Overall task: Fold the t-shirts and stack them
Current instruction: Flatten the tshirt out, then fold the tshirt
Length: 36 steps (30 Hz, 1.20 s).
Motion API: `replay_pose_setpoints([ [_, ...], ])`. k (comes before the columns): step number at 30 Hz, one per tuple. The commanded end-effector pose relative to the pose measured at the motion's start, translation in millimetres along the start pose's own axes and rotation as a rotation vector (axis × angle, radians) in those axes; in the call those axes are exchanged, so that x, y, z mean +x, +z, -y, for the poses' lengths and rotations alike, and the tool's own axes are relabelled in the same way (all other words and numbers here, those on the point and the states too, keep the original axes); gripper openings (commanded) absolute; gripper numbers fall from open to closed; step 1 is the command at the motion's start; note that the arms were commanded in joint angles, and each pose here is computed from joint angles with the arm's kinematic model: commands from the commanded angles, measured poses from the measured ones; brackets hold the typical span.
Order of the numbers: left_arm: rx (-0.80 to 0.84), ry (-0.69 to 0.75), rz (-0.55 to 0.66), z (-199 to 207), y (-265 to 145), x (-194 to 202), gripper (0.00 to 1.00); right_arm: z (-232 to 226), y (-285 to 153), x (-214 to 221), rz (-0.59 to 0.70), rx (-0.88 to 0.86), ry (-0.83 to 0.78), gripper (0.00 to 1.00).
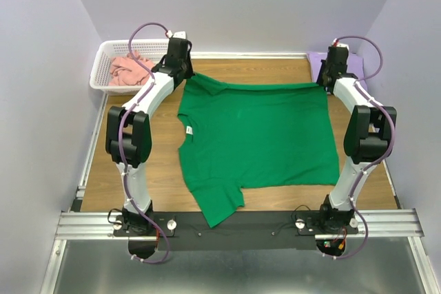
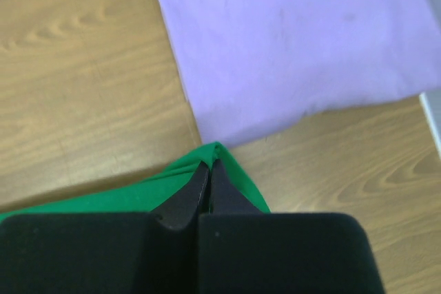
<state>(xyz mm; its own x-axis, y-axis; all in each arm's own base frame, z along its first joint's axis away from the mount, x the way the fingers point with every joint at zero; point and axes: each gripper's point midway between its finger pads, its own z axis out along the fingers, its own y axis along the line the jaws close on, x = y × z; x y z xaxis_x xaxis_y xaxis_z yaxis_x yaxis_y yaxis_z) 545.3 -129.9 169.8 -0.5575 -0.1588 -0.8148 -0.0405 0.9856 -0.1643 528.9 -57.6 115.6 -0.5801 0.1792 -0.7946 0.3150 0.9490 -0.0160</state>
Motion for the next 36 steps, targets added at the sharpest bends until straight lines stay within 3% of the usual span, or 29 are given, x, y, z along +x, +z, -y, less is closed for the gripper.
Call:
replay_pose_setpoints([
  [1, -0.03, -0.128, -0.043, -12, -25, 5, 0.0, 10, 7, -25, 0.065, 0.042, 0.0, 0.01],
  [5, -0.074, -0.205, -0.062, -26, -43, 13, 0.0, 11, 5, -21, 0.058, 0.037, 0.004, 0.01],
  [14, 0.053, -0.34, -0.122, -2, -72, 29, 0.0, 10, 1, -10, 0.033, 0.021, 0.021, 0.01],
  [36, 0.139, -0.441, -0.248, 1, -121, 92, 0.0, 35, -34, 25, -0.066, 0.111, 0.105, 0.01],
])
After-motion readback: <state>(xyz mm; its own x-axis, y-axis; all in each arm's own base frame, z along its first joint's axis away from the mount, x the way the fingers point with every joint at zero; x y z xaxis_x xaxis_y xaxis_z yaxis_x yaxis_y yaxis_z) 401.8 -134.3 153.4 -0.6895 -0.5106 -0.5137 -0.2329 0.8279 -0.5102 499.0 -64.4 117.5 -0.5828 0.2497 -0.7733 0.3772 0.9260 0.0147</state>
